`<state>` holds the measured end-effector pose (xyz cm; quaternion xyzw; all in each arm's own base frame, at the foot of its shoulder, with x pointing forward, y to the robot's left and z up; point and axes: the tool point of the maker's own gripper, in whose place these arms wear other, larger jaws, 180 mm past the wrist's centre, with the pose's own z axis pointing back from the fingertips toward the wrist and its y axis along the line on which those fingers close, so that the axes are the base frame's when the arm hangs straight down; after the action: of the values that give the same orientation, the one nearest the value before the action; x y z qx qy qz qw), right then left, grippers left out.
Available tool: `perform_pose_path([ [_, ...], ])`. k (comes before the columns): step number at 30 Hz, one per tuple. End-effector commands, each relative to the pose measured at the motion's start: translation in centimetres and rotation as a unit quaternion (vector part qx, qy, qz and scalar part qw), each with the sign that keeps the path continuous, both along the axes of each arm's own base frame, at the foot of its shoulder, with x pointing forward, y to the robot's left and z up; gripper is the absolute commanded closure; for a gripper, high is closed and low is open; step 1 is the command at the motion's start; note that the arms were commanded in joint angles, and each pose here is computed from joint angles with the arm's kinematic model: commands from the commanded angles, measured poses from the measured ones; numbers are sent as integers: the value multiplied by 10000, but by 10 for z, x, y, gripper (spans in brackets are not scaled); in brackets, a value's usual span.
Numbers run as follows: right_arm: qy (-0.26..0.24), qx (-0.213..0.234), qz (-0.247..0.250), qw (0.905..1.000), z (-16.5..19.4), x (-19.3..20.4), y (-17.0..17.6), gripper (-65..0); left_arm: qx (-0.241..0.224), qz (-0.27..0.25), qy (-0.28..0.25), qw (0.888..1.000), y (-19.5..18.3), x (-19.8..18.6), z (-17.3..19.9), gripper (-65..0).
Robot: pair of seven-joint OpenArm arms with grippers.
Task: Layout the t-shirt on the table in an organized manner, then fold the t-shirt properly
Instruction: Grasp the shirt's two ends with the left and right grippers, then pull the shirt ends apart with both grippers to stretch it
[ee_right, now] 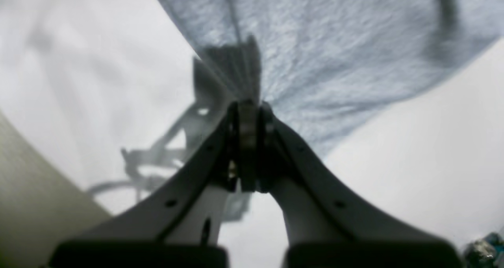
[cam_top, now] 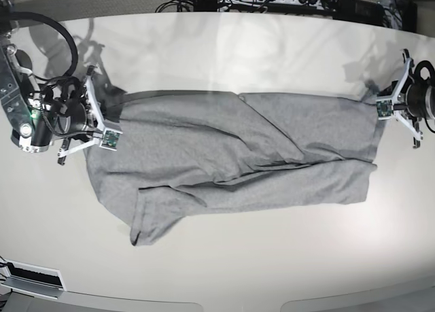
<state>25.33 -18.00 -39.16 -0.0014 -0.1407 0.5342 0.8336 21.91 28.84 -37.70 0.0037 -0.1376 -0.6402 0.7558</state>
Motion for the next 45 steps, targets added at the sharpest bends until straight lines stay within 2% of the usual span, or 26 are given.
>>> perform_pose_path([
  [1,-214,52,94,9997,18,9,-1,0,75,-106,-178,9998,6,10,17,0],
  [6,-506,125,365,9980,40,11,6,0,205,-241,-224,9992,12,10,28,0],
  [10,-643,432,272,9966,43,15,18,0,-35,-224,-173,9996,4,6,23,0],
  [11,-665,462,199,9965,43,17,19,0,-92,-232,-156,9996,1,4,21,-29],
  [14,-659,493,82,9966,41,16,20,0,-121,-228,-157,9995,-3,4,14,-307],
  [15,-640,541,82,9964,40,14,21,0,-103,-203,-153,9996,-2,4,10,-370],
  [16,-614,579,81,9964,38,11,23,0,-117,-140,-134,9997,-2,4,5,-388],
  [28,-427,907,55,9949,25,-4,44,0,-714,763,-228,9943,-1,30,-49,-386],
  [33,-434,1002,57,9940,26,-4,50,0,-666,775,-64,9947,-8,35,-67,-377],
  [36,-433,995,57,9941,26,-4,50,0,-340,497,195,9980,-6,23,-83,-269],
  [40,-436,996,59,9941,26,-4,50,0,85,106,483,9987,0,6,-100,-23],
  [41,-441,993,57,9941,26,-4,50,0,192,31,511,9985,3,4,-100,0],
  [45,-640,810,73,9946,30,7,44,0,400,-116,354,9985,8,16,-85,0],
])
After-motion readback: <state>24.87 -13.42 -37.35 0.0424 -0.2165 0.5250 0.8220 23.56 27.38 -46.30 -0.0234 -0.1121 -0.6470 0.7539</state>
